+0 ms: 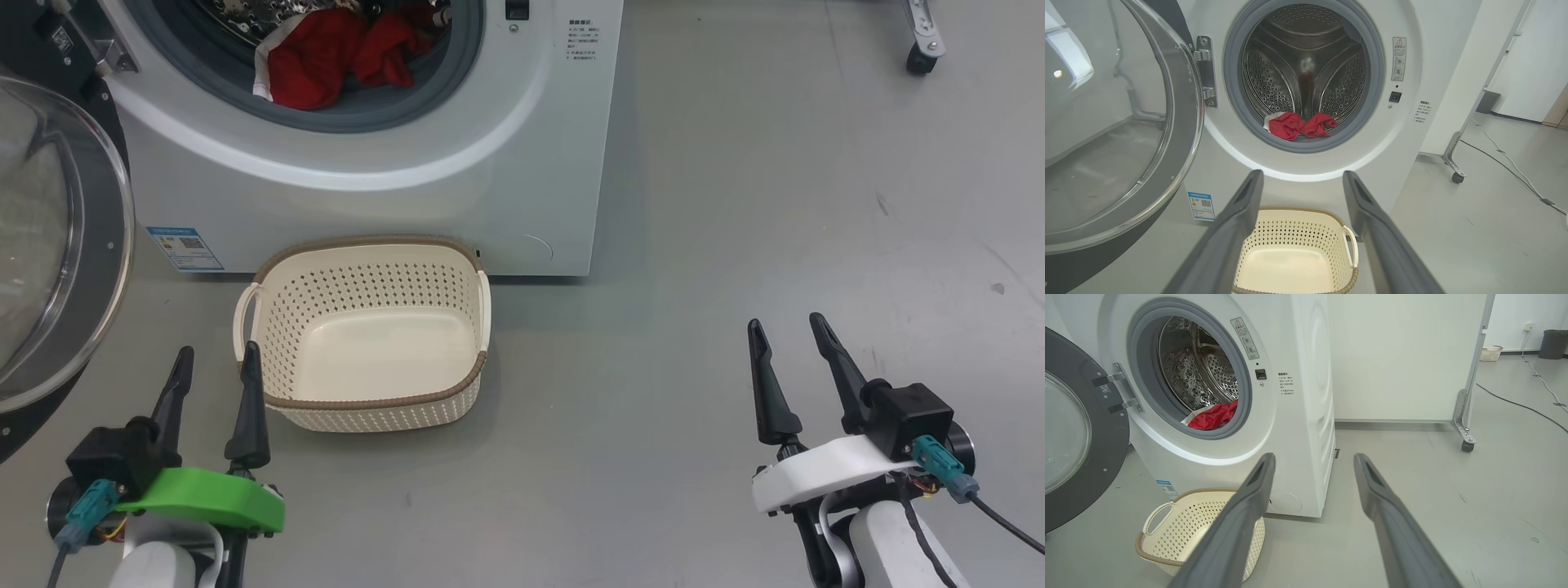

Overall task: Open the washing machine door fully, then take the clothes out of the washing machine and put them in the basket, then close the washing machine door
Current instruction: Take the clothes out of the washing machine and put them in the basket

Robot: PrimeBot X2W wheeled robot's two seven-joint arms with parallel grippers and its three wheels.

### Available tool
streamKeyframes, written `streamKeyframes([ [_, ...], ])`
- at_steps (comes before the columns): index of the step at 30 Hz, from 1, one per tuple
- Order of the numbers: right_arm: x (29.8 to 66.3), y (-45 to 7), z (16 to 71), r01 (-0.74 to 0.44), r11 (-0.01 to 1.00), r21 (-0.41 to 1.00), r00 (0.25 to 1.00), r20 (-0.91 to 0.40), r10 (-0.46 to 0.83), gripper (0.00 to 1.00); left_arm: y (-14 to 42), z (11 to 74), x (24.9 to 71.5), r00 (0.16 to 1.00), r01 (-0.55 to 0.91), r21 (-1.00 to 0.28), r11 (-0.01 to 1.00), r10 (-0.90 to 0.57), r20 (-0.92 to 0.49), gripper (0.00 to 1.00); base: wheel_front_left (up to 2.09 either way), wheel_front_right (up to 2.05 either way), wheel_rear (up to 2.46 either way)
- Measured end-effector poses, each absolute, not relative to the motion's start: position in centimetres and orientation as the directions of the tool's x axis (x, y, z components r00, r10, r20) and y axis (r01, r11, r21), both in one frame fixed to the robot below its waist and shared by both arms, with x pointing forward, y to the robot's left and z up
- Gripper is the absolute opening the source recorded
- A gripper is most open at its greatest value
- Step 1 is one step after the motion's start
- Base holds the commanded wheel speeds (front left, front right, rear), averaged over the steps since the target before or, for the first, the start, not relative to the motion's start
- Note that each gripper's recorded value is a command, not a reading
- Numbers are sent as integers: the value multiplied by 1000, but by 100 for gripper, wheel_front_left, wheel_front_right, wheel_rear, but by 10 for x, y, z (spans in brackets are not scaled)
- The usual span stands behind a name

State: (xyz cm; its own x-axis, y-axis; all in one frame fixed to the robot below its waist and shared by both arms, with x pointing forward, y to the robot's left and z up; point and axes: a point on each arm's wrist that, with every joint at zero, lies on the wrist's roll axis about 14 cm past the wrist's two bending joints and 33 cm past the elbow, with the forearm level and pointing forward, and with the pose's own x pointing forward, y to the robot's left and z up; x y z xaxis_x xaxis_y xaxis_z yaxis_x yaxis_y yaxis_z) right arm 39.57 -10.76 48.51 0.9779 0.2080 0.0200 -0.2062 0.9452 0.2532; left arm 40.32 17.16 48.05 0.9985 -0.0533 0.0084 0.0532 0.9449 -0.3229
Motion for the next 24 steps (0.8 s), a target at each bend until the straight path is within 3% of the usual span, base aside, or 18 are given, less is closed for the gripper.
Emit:
streamKeyframes([
  [24, 398, -106, 483, -208, 944, 255, 977, 16, 211, 100, 170, 476, 404, 998, 52, -330, 943, -56, -4, 100, 0, 0, 0],
])
